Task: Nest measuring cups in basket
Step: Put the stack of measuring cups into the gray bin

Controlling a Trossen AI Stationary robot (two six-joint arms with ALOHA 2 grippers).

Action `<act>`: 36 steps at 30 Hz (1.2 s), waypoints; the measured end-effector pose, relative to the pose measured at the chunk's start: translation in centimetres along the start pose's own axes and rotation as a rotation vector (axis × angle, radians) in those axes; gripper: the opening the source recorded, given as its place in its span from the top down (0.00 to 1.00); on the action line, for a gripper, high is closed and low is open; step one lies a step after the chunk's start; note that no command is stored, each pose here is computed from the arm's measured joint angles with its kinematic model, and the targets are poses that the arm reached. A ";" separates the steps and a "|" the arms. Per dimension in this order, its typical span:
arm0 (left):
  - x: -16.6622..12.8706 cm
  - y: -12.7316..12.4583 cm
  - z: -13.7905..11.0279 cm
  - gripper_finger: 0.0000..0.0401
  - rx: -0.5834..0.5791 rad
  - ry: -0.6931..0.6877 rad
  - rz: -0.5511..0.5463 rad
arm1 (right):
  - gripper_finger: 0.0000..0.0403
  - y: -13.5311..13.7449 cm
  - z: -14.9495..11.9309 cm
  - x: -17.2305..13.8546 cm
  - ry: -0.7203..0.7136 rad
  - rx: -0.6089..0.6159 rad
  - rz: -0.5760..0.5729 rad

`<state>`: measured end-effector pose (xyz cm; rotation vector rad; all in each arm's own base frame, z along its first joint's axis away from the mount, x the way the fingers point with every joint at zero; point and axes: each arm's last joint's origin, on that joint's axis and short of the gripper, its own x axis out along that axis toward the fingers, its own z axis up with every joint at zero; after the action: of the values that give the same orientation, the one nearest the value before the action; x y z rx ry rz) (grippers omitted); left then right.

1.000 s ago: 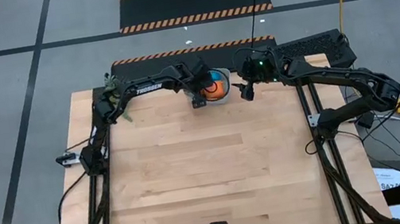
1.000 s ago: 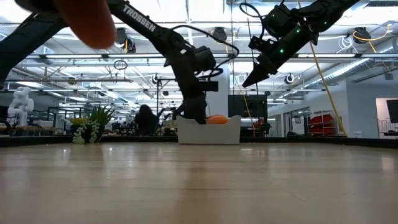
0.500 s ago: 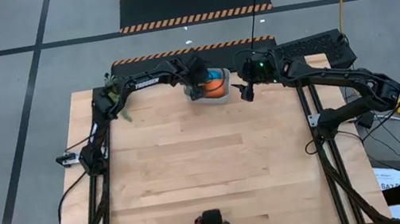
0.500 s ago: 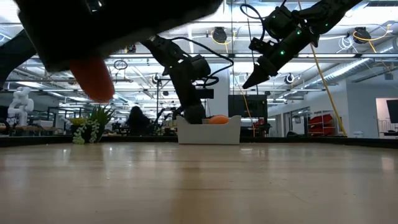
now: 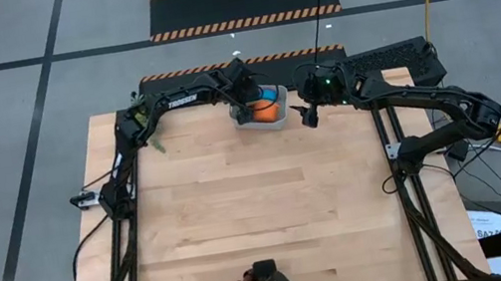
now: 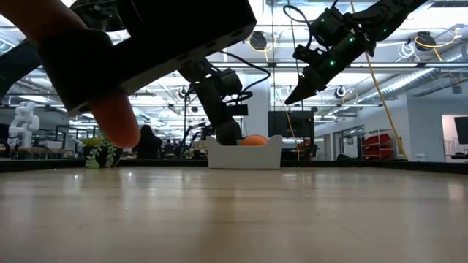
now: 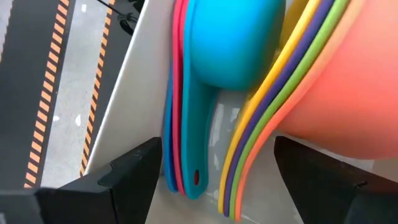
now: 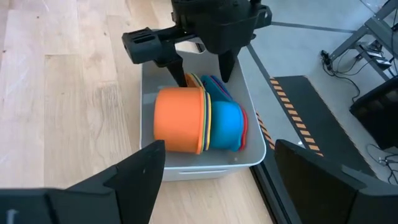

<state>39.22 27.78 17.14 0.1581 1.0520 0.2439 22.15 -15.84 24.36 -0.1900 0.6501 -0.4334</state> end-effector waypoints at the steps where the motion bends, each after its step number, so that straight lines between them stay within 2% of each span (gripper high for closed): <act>1: 0.0 0.0 0.0 0.22 0.001 0.000 0.000 | 0.26 0.0 0.0 0.0 0.000 0.000 0.000; 12: -0.1 0.8 -0.6 0.23 0.020 -0.005 -0.023 | 0.26 0.0 0.0 0.0 0.000 0.000 0.001; 16: -0.1 1.3 -0.9 0.30 -0.007 -0.005 -0.017 | 0.26 0.0 0.0 0.0 0.000 0.000 0.002; 22: 1.5 1.4 -1.6 0.41 -0.019 0.011 -0.032 | 0.26 0.0 0.0 0.0 0.000 0.000 0.002; 32: 1.7 1.8 -1.5 0.49 -0.037 -0.033 -0.033 | 0.26 0.0 0.0 0.0 0.000 0.000 0.002; 36: 1.8 1.6 -1.3 0.57 -0.008 -0.039 -0.023 | 0.26 0.0 0.0 0.0 0.000 0.000 0.002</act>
<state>38.69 29.83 15.38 0.1431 1.0132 0.2235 22.15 -15.83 24.32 -0.1892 0.6507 -0.4315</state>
